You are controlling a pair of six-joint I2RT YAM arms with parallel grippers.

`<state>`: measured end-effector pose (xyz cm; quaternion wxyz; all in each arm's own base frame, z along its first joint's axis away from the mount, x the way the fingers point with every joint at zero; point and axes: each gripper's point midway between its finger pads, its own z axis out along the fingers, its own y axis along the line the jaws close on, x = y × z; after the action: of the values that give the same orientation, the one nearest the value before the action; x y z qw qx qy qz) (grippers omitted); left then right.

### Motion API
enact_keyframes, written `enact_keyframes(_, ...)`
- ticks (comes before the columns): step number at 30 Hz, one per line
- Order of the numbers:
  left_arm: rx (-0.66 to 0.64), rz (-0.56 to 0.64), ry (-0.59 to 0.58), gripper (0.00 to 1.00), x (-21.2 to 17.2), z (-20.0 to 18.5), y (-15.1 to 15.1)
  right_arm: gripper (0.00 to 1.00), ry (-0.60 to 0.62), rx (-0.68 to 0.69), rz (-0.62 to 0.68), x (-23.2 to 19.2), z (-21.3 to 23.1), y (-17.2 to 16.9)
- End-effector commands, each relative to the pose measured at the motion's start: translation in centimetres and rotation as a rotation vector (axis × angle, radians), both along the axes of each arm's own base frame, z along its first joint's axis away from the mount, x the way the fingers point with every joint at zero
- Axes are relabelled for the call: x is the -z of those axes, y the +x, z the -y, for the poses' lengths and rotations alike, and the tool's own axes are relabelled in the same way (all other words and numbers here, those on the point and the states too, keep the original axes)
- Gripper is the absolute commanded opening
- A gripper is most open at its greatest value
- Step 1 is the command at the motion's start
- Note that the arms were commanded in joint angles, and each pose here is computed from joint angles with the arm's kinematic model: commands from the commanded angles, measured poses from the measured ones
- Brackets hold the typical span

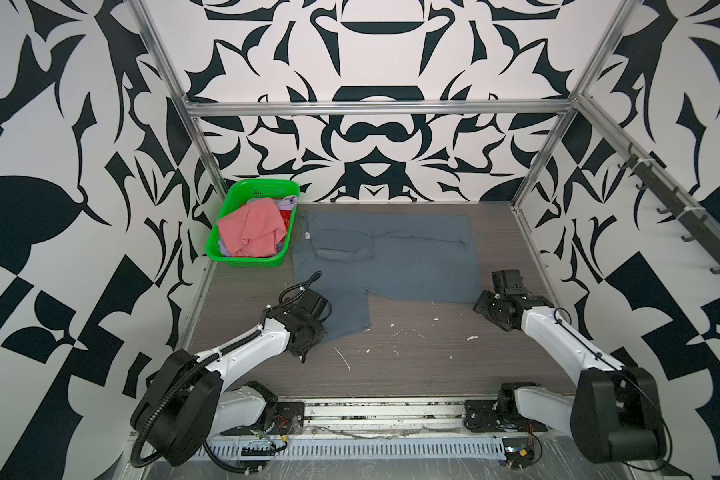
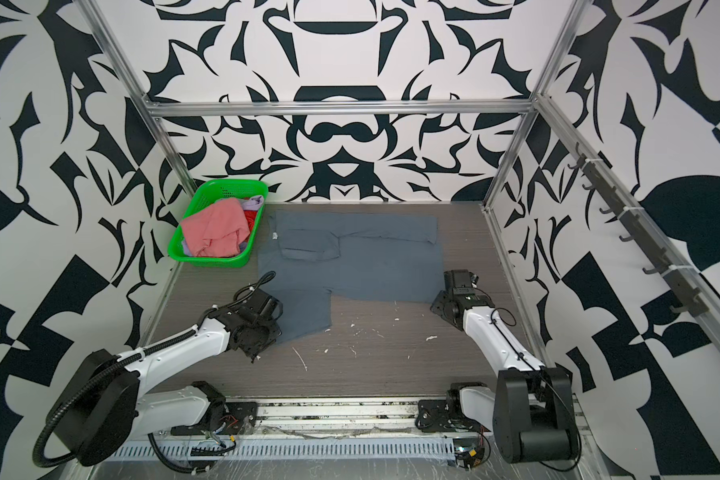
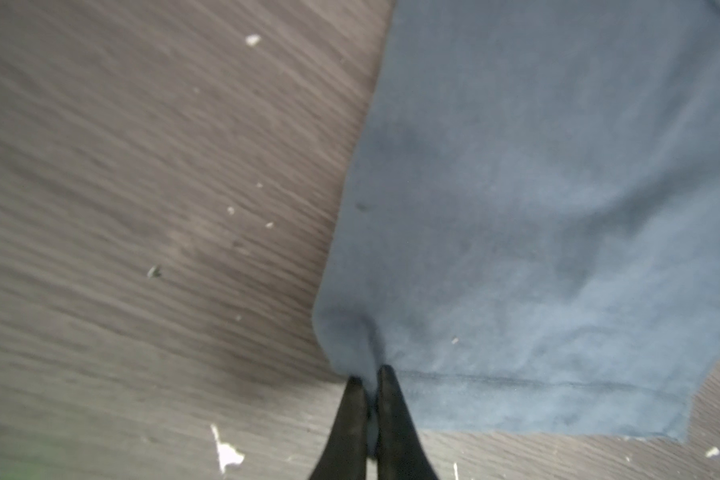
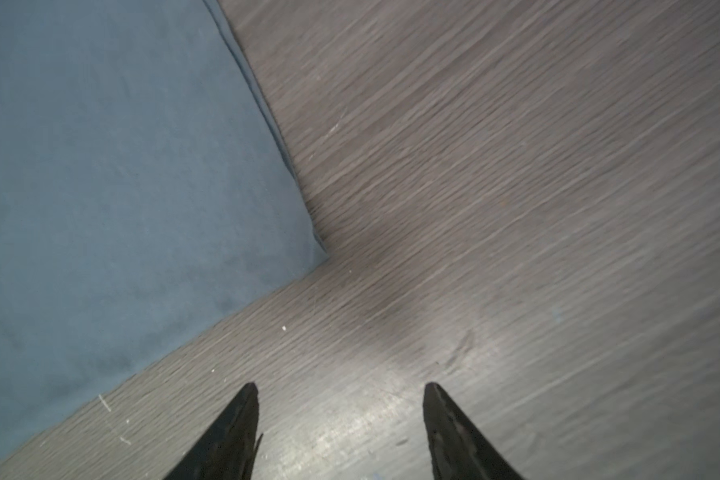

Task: Fold and stack the t-shirts
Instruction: 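Move both grippers to the shirt's hem nearest the robot and grasp it, then lift the hem with both grippers and fold it toward the far edge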

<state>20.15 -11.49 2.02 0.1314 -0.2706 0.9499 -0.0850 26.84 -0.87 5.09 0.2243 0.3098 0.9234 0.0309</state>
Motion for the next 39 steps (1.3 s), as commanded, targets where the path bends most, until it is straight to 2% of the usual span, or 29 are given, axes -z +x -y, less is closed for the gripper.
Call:
enact_keyframes(1,0.01,0.039,0.015,0.06,-1.2,0.0,0.8,0.6,0.048,0.056,0.045,0.2,-0.3,1.5)
enact_keyframes(4,0.005,0.065,0.024,0.04,-1.8,-0.3,1.1,0.58,0.068,0.094,0.095,0.5,-0.3,2.5)
enact_keyframes(11,-0.009,0.126,-0.003,0.03,-3.3,-0.2,1.7,0.59,0.076,0.142,0.063,2.6,-0.1,3.8)
enact_keyframes(19,-0.033,0.185,-0.027,0.01,-4.4,-0.6,1.7,0.57,0.111,0.169,0.118,4.4,-0.4,5.2)
enact_keyframes(22,-0.033,0.188,-0.023,0.0,-4.7,-0.7,1.6,0.43,0.123,0.159,0.11,4.9,-0.6,5.8)
enact_keyframes(25,-0.03,0.196,-0.017,0.0,-5.2,-0.9,1.5,0.14,0.144,0.15,0.107,5.0,-1.0,5.9)
enact_keyframes(27,-0.038,0.196,-0.019,0.0,-5.6,-1.2,1.2,0.03,0.143,0.151,0.095,4.6,-1.1,5.5)
enact_keyframes(28,-0.055,0.185,-0.017,0.0,-5.8,-1.5,0.8,0.0,0.133,0.156,0.082,4.3,-0.8,4.9)
enact_keyframes(33,-0.086,0.161,-0.054,0.0,-6.7,-1.8,-1.3,0.0,0.063,0.118,0.028,2.2,-0.1,1.5)
enact_keyframes(39,-0.005,0.197,-0.104,0.0,-9.1,0.5,-2.4,0.0,0.054,0.107,0.021,0.8,0.1,-2.5)
